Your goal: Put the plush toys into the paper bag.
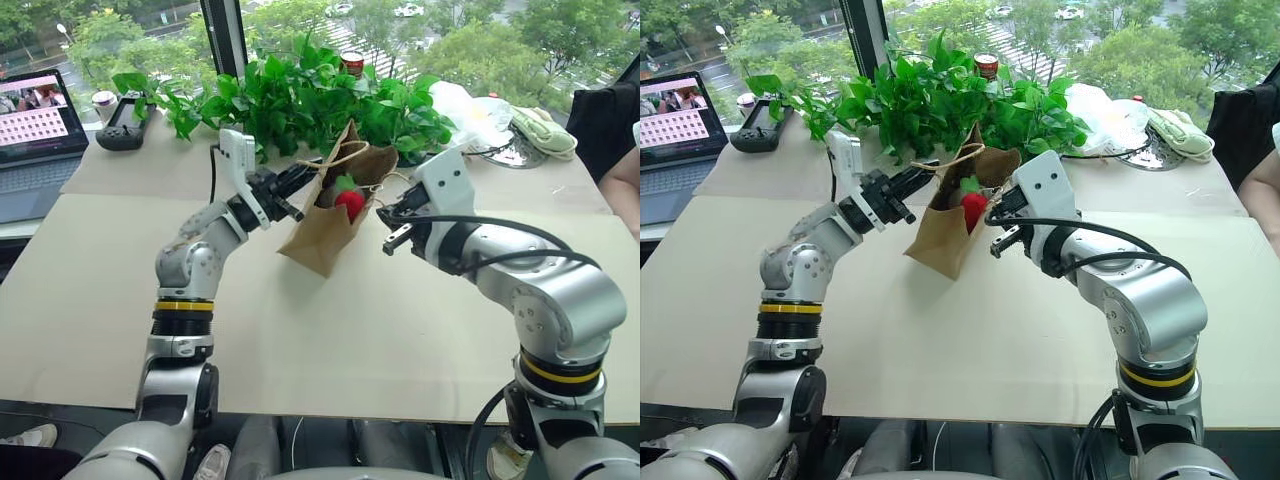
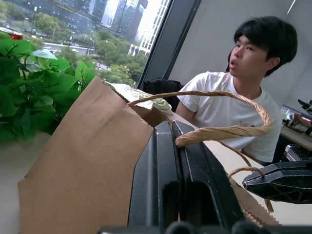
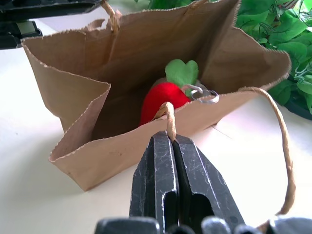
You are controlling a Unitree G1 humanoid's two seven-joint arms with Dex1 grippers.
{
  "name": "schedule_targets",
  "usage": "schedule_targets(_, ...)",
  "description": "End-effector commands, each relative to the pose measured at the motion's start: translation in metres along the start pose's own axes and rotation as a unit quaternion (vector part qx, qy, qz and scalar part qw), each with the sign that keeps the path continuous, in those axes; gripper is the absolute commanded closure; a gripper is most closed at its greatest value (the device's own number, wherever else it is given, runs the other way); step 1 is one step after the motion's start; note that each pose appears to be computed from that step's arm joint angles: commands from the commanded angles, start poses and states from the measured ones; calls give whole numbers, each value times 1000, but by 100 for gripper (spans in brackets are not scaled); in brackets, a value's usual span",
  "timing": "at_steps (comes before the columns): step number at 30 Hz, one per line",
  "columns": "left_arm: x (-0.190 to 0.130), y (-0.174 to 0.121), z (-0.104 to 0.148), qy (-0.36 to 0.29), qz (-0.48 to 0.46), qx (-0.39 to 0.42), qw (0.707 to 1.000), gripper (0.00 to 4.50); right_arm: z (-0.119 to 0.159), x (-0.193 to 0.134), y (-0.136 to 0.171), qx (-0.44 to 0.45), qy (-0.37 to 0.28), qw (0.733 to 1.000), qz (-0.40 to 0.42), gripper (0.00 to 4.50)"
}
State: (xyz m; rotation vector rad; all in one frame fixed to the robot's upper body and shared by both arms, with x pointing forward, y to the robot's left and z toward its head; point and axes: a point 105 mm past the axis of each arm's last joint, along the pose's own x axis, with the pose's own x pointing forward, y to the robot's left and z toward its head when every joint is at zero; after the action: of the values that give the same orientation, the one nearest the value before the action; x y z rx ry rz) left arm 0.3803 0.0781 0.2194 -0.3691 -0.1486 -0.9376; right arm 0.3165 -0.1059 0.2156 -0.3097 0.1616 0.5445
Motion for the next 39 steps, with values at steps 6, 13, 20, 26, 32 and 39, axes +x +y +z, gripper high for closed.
schedule_targets(6, 2, -7, 5, -16, -8, -3, 1000, 450, 16, 2, 5, -34, -19, 999, 2, 443)
schedule_targets(13, -6, -13, 18, -18, -19, -10, 1000, 368, 42, 8, 5, -5, -73, 997, -5, 363)
schedule_targets(20, -20, -13, 37, -16, -22, -5, 1000, 124, 60, -4, -1, 24, -118, 993, 7, 125)
schedule_targets(26, -33, -13, 54, -15, -16, 3, 1000, 79, 81, -27, -6, 21, -177, 983, 40, 3)
schedule_targets(32, -57, 2, 43, 2, 24, -3, 1000, 79, 69, -45, -15, 2, -171, 983, 65, 3)
schedule_targets(39, -78, 9, 21, 41, 38, 6, 998, 79, 48, -62, -8, 12, -145, 979, 140, 3)
